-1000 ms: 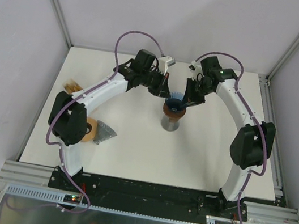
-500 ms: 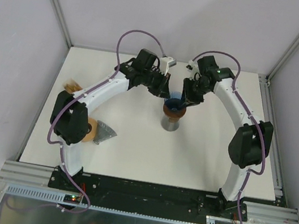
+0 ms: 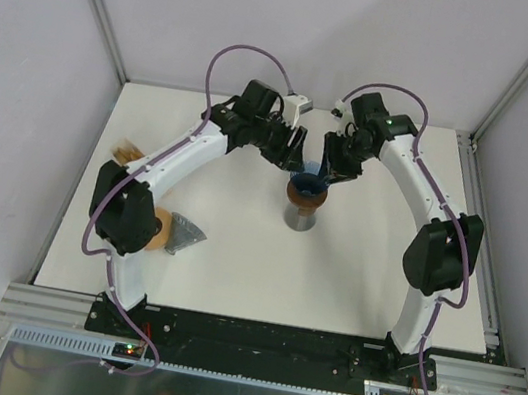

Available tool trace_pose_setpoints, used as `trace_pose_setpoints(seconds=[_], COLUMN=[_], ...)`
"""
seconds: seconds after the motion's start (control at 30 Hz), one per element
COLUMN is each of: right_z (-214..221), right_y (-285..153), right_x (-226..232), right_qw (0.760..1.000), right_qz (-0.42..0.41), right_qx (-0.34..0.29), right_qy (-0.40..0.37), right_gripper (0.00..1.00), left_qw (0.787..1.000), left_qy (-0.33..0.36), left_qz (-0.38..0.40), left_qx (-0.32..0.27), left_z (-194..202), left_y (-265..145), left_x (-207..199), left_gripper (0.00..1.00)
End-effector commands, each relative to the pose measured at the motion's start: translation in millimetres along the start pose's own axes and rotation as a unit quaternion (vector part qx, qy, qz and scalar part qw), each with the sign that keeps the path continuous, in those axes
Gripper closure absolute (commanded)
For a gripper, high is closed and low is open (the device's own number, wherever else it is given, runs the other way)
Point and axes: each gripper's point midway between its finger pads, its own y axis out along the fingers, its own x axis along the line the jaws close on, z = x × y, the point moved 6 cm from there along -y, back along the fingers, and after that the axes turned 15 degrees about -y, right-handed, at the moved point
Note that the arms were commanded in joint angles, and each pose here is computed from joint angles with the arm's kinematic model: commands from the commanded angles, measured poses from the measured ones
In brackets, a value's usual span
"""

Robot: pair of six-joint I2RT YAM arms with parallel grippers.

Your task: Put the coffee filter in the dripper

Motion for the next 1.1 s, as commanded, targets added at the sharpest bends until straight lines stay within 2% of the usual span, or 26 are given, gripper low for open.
trace_pose_setpoints(seconds=[0.0,0.17,0.33,0.5,0.73,0.9,1.07], right_z=[-11,-22,-33,-43,-36,-9,17], right_y=[-11,-25,-47,-78,-114,-124,-114], right_x=[2,7,12,21,29,37,36], right_qw=[1.0,0.999,0.997,0.99,0.974,0.958,0.952], right_qz=[0.004,0.007,0.019,0.034,0.1,0.115,0.115], right_qx=[-0.015,-0.035,-0.069,-0.124,-0.198,-0.255,-0.269], right_qy=[-0.011,-0.02,-0.034,-0.05,-0.054,-0.071,-0.086], right_gripper=[0.61,0.54,0.44,0.41,0.4,0.39,0.37], left_qw=[0.998,0.996,0.99,0.983,0.961,0.938,0.911], left_qy=[0.039,0.062,0.099,0.115,0.106,0.099,0.125], left_qz=[0.008,0.003,-0.026,-0.088,-0.23,-0.323,-0.392], left_qx=[-0.043,-0.069,-0.098,-0.115,-0.116,-0.077,-0.003], left_z=[-24,-34,-37,-24,15,49,77], left_y=[-22,-40,-72,-110,-166,-198,-213], left_x=[-19,-25,-12,23,97,153,191], left_gripper=[0.39,0.34,0.28,0.23,0.24,0.32,0.35])
